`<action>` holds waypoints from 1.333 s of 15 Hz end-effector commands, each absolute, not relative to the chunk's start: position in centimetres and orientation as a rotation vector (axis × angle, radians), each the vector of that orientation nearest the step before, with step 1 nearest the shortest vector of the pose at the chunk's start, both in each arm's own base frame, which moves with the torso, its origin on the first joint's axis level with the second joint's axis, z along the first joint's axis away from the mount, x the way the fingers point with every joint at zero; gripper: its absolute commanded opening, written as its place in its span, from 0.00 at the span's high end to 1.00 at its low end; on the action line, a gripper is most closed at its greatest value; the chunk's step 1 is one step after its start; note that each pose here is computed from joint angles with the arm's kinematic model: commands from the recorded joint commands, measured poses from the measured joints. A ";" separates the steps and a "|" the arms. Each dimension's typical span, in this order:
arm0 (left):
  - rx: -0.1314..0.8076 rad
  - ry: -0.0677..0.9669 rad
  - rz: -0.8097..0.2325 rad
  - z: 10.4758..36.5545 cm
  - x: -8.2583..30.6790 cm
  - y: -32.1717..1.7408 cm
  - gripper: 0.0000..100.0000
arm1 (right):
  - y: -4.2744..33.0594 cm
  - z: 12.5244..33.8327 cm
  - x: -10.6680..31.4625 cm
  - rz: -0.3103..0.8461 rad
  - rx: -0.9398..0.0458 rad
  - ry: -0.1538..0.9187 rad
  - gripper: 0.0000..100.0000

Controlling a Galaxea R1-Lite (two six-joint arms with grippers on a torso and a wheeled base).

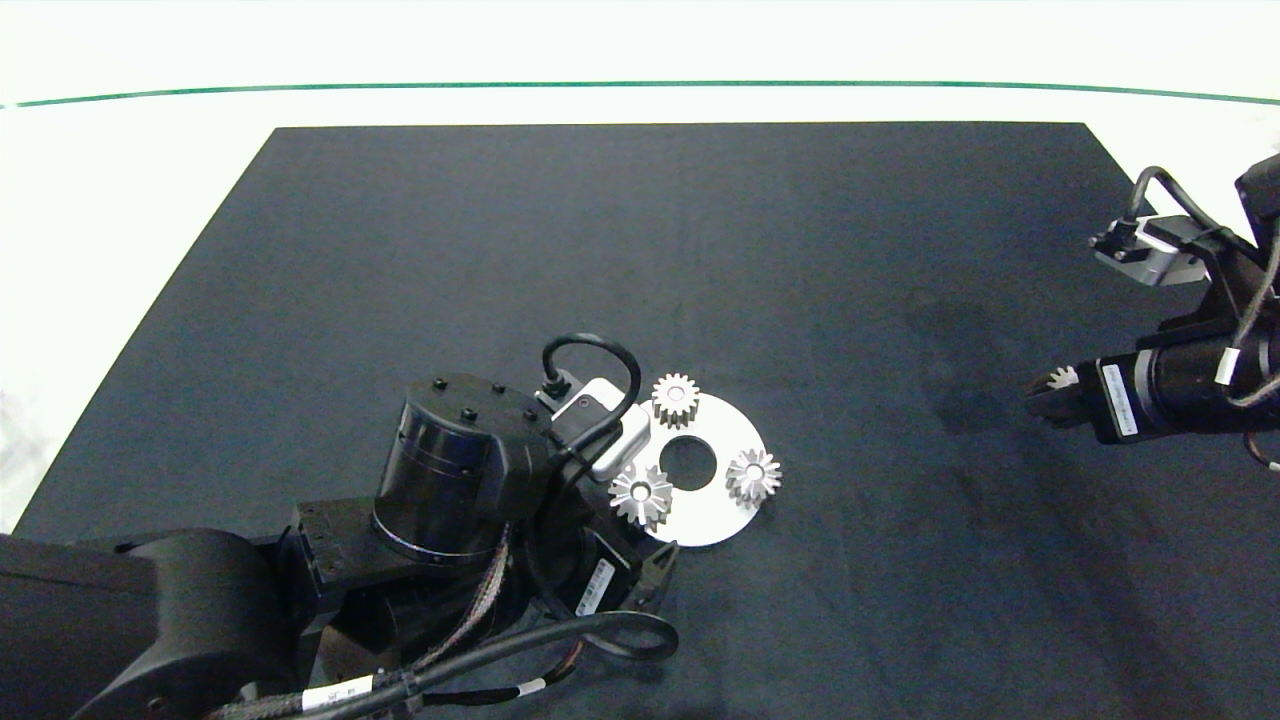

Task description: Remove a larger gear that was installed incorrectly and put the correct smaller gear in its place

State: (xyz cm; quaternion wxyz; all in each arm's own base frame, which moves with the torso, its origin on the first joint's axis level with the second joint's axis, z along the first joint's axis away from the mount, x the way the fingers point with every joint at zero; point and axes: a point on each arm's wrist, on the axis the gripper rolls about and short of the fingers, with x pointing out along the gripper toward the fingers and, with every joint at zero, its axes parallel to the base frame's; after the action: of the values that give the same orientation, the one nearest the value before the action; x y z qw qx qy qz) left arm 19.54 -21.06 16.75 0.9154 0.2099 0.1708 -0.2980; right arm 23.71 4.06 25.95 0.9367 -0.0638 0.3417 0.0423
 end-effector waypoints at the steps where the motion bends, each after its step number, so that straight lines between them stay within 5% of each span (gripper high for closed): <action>1: 0.434 0.348 -0.611 16.4 20.0 -21.7 0.00 | 3.4 25.9 23.5 0.063 -0.122 0.704 0.78; 14: 0.428 0.331 -0.598 15.5 20.9 -22.8 0.01 | 2.8 26.0 23.5 0.053 -0.106 0.701 0.78; 20: 0.430 0.327 -0.600 15.6 20.9 -22.9 0.13 | 2.8 26.0 23.4 0.053 -0.106 0.700 0.78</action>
State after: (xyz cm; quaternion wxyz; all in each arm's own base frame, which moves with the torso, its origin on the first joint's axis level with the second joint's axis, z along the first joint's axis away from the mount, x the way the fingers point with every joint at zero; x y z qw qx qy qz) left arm 20.88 -22.88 15.45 0.9187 0.2096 0.1623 -0.2929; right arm 23.46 2.76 26.02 0.9382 -0.0511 0.3413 0.0256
